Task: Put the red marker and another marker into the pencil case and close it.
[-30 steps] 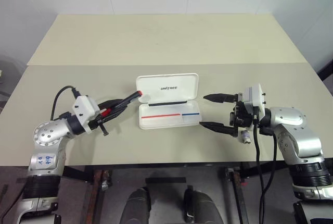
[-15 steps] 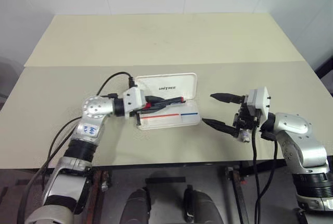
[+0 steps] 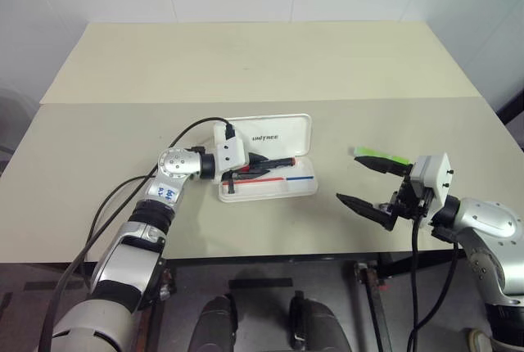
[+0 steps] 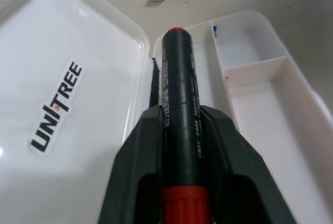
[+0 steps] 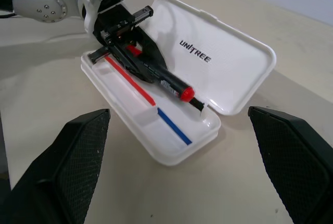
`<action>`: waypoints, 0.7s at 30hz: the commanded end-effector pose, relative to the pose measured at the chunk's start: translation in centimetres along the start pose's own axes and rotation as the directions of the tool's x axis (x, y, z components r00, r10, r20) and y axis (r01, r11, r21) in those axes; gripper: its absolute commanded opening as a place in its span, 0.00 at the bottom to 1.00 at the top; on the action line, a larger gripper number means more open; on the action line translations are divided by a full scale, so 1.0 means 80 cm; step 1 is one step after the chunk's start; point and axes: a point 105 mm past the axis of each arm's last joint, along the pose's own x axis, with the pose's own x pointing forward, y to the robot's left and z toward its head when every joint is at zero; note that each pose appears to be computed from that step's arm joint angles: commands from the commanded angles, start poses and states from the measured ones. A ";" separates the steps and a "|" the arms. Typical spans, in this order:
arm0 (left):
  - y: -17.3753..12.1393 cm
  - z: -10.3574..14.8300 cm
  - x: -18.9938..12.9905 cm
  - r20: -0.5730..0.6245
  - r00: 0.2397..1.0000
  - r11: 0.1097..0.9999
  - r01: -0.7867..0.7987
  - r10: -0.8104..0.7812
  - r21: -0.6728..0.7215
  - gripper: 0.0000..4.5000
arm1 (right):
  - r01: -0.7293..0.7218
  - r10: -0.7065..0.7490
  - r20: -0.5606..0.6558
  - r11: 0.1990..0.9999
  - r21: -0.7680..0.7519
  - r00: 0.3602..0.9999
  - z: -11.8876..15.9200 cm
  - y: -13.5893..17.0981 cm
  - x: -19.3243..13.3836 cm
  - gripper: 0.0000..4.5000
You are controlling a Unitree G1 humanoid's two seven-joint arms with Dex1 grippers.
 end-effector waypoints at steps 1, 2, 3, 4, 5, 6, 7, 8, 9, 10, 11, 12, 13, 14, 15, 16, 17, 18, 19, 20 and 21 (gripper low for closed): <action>0.003 0.013 0.006 0.031 0.999 0.999 0.011 -0.012 0.030 0.57 | 0.007 -0.005 0.033 0.999 -0.052 0.999 0.021 0.000 -0.004 1.00; 0.002 0.015 0.007 0.043 0.999 0.999 0.016 -0.017 0.027 0.65 | 0.003 -0.002 0.034 0.999 -0.051 0.999 0.022 0.001 -0.004 1.00; 0.000 0.017 0.008 0.056 0.998 0.999 0.026 -0.027 0.019 0.72 | 0.000 0.002 0.034 0.999 -0.052 0.999 0.022 0.002 -0.004 1.00; -0.001 0.019 0.008 0.065 0.998 0.999 0.026 -0.027 0.022 0.80 | -0.005 0.007 0.034 0.999 -0.052 0.999 0.022 0.003 -0.004 1.00; -0.001 0.020 0.007 0.068 0.997 0.999 0.022 -0.024 0.024 0.87 | -0.010 0.012 0.034 0.999 -0.051 0.999 0.023 0.003 -0.003 1.00; -0.001 0.021 0.006 0.074 0.997 0.999 0.021 -0.023 0.027 0.95 | -0.015 0.017 0.035 0.999 -0.051 0.999 0.023 0.003 -0.002 1.00; -0.001 0.022 0.005 0.078 0.997 0.999 0.018 -0.021 0.030 0.99 | -0.021 0.022 0.035 0.999 -0.051 0.999 0.023 0.003 -0.002 1.00; -0.002 0.023 0.003 0.084 0.996 0.999 0.018 -0.020 0.028 0.99 | -0.031 0.033 0.035 0.998 -0.050 0.999 0.023 0.004 -0.001 1.00; -0.002 0.023 0.002 0.088 0.996 1.000 0.018 -0.020 0.026 0.99 | -0.038 0.040 0.034 0.998 -0.050 0.999 0.023 0.004 0.000 1.00; -0.002 0.026 0.001 0.101 0.995 1.000 0.013 -0.016 0.025 0.99 | -0.047 0.049 0.034 0.998 -0.051 0.998 0.023 0.004 0.001 1.00; -0.001 0.029 -0.001 0.116 0.993 1.000 0.010 -0.012 0.016 0.99 | -0.061 0.063 0.032 0.997 -0.053 0.997 0.023 0.003 0.003 1.00; -0.001 0.031 -0.003 0.127 0.992 1.000 0.006 -0.008 0.015 0.99 | -0.071 0.072 0.031 0.996 -0.057 0.997 0.023 0.001 0.005 1.00; -0.001 0.033 -0.005 0.133 0.991 1.000 0.001 -0.004 0.019 0.99 | -0.077 0.079 0.031 0.995 -0.059 0.996 0.024 -0.003 0.006 1.00; -0.001 0.034 -0.007 0.134 0.991 1.000 -0.001 -0.002 0.023 0.99 | -0.079 0.081 0.030 0.995 -0.061 0.996 0.024 -0.008 0.007 1.00; -0.001 0.035 -0.009 0.135 0.991 1.000 -0.004 0.000 0.028 0.99 | -0.082 0.084 0.030 0.995 -0.064 0.996 0.025 -0.012 0.008 1.00; 0.000 0.036 -0.011 0.139 0.990 0.999 -0.011 0.006 0.036 0.99 | -0.084 0.086 0.030 0.994 -0.066 0.996 0.026 -0.019 0.009 1.00; 0.000 0.037 -0.013 0.142 0.990 0.999 -0.018 0.012 0.039 0.99 | -0.085 0.087 0.031 0.994 -0.067 0.996 0.027 -0.024 0.010 1.00; 0.001 0.038 -0.015 0.147 0.989 0.999 -0.027 0.020 0.044 0.99 | -0.085 0.087 0.035 0.994 -0.068 0.996 0.029 -0.030 0.010 1.00; 0.001 0.039 -0.016 0.151 0.988 0.998 -0.035 0.027 0.050 0.99 | -0.085 0.087 0.037 0.994 -0.067 0.995 0.030 -0.034 0.011 1.00; 0.002 0.040 -0.017 0.153 0.988 0.998 -0.039 0.031 0.053 0.99 | -0.085 0.088 0.039 0.994 -0.067 0.995 0.031 -0.037 0.012 1.00; 0.002 0.041 -0.018 0.160 0.987 0.998 -0.043 0.034 0.055 0.99 | -0.082 0.085 0.037 0.994 -0.068 0.996 0.030 -0.041 0.012 1.00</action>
